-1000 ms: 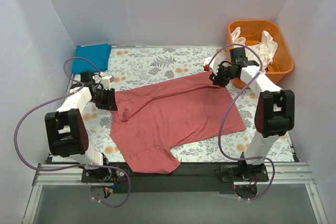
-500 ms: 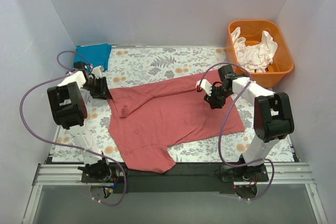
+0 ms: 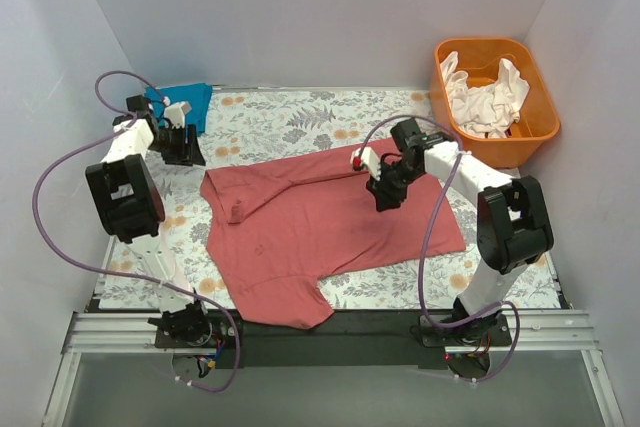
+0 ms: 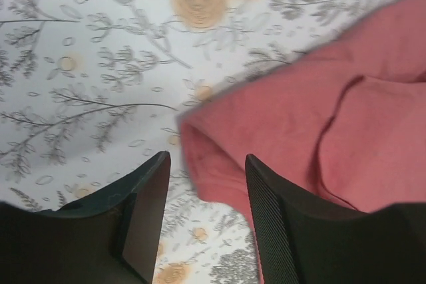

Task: Fold and stack the t-shirts
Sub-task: Fold the tshirt

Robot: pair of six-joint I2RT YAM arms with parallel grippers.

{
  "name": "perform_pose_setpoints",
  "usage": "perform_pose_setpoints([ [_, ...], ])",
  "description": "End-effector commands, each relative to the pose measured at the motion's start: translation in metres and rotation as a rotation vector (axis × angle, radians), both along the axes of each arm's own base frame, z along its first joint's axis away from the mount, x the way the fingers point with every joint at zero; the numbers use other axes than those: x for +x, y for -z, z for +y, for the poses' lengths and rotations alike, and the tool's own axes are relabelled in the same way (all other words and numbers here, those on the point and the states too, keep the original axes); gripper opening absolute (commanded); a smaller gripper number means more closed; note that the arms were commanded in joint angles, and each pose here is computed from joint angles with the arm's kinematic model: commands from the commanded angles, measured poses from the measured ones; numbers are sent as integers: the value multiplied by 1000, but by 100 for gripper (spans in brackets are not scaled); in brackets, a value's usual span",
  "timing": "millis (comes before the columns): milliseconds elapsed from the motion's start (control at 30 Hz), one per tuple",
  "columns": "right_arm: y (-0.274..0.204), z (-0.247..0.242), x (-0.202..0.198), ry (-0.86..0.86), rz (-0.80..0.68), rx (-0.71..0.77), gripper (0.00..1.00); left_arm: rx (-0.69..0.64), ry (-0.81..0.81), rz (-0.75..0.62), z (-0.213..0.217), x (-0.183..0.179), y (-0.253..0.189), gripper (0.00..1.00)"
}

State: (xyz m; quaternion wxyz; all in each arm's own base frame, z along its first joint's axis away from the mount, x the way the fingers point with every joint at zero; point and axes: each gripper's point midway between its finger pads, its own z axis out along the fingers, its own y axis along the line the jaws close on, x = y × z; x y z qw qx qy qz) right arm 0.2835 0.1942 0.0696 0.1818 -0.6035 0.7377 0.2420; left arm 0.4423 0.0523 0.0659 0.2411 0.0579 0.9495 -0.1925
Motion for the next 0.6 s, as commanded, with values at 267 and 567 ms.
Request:
perform_pose_setpoints([
  [267,-33,-47,150,180,-250,-104,50,11,235,7,-121,-89,-42,53],
  [567,-7,-68,196,146,-332,-231,55,107,319,115,-140,-116,-16,57],
])
